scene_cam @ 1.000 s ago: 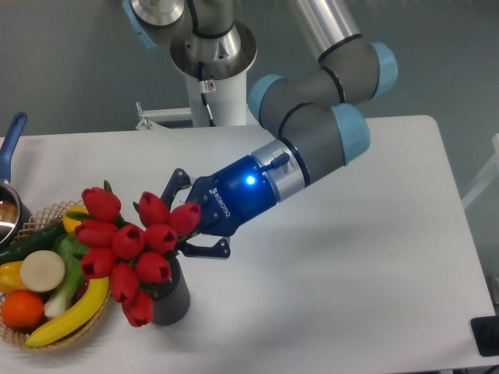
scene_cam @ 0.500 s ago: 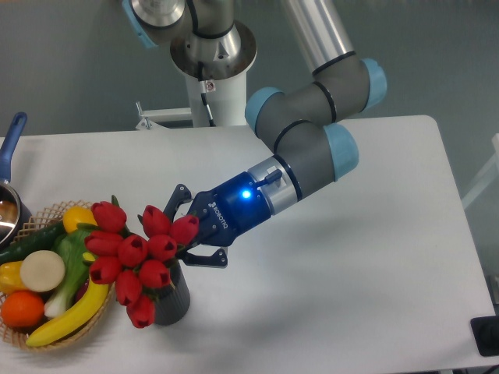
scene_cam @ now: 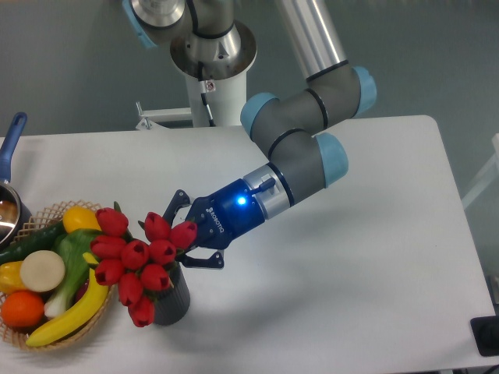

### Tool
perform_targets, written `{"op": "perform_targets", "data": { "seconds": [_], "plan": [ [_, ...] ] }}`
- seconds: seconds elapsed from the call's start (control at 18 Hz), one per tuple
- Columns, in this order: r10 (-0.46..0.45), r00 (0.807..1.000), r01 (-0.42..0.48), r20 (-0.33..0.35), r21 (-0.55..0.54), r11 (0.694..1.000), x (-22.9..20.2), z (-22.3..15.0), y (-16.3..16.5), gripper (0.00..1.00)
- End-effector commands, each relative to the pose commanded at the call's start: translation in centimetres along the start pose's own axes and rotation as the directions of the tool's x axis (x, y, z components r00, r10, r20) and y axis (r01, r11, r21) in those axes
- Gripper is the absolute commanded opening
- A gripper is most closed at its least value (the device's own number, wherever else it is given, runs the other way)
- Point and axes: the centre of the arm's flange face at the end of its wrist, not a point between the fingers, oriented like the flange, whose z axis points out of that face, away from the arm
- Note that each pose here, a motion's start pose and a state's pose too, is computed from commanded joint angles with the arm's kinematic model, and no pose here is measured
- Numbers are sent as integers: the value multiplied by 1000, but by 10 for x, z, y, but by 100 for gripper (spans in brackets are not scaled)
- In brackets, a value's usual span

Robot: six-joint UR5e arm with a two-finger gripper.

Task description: Insert the flowers into the vase

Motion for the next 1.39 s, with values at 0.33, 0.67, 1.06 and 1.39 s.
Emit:
{"op": "perform_targets", "data": {
  "seconds": [0.33,0.67,1.06,1.39],
  "plan": [
    [-23,1000,23,7,-24,999,1,1,12,67],
    [-61,998,63,28,-58,996,16,-6,30,100],
    [-61,994,66,88,-47,997,29,-40,17,100],
    [-72,974,99,214,-118,988,30,-86,-5,100]
  ]
}}
